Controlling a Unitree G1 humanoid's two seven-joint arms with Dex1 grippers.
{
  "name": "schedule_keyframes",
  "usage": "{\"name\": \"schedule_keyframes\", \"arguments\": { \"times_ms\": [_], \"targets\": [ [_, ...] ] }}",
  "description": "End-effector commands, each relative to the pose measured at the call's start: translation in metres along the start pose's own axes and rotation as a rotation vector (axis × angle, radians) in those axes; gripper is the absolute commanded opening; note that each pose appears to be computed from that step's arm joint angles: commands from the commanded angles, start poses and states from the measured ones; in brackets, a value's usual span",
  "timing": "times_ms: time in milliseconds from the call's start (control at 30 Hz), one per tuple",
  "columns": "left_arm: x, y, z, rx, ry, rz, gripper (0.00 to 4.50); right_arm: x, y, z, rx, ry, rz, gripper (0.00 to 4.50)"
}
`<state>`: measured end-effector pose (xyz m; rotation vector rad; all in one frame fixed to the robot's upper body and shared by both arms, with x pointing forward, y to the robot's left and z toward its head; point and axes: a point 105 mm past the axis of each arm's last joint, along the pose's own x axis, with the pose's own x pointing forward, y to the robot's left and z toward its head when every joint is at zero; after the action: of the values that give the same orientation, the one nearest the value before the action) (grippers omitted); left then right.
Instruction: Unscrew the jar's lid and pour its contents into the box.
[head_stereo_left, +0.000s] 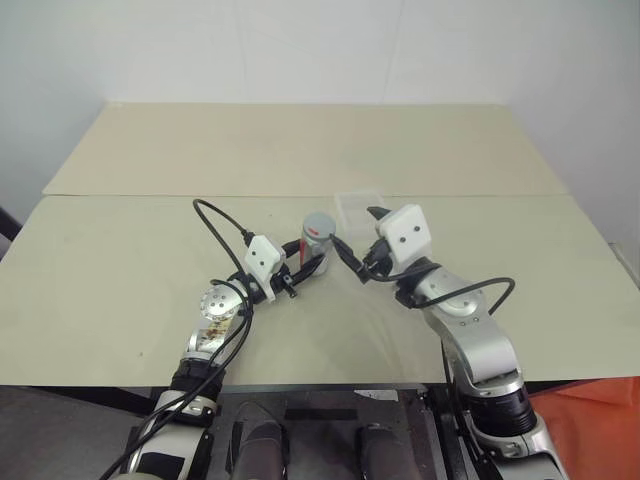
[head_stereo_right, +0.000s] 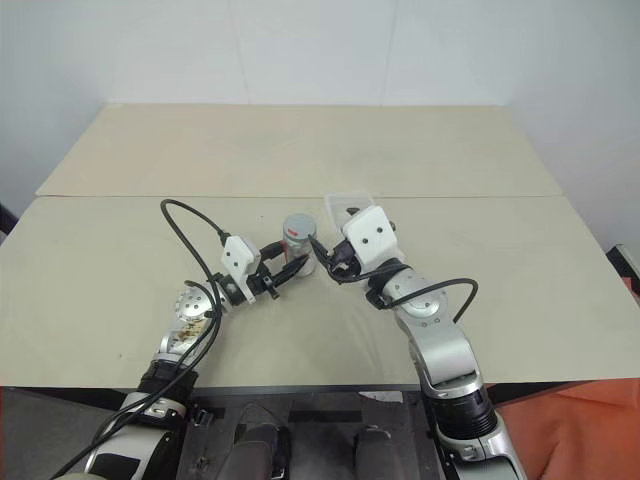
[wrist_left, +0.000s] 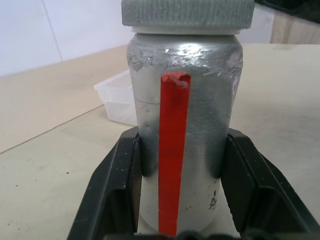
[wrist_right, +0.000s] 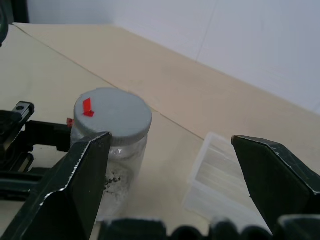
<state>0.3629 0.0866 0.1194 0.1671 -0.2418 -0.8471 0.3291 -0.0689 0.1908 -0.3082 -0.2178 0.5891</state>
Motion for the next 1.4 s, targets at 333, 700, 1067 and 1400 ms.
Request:
{"name": "schedule_keyframes", "arguments": {
  "times_ms": [333,700,1067,1400],
  "targets": [
    [0.007,0.000,0.017,0.038,-0.068,-0.004,1.89,0.006,0.011,0.045,0.060,-0.161,0.089,4.47],
    [0.005,-0.007,0.018,0.035,-0.082,-0.012,1.89,0.022,0.023,0.029,0.075,-0.102,0.148,4.47],
    [0.006,-0.009,0.017,0.031,-0.082,-0.012,1.89,0.026,0.023,0.021,0.091,-0.078,0.136,4.47],
    [0.008,-0.011,0.016,0.029,-0.079,-0.021,1.89,0.028,0.023,0.019,0.103,-0.072,0.119,4.06]
  ]
}}
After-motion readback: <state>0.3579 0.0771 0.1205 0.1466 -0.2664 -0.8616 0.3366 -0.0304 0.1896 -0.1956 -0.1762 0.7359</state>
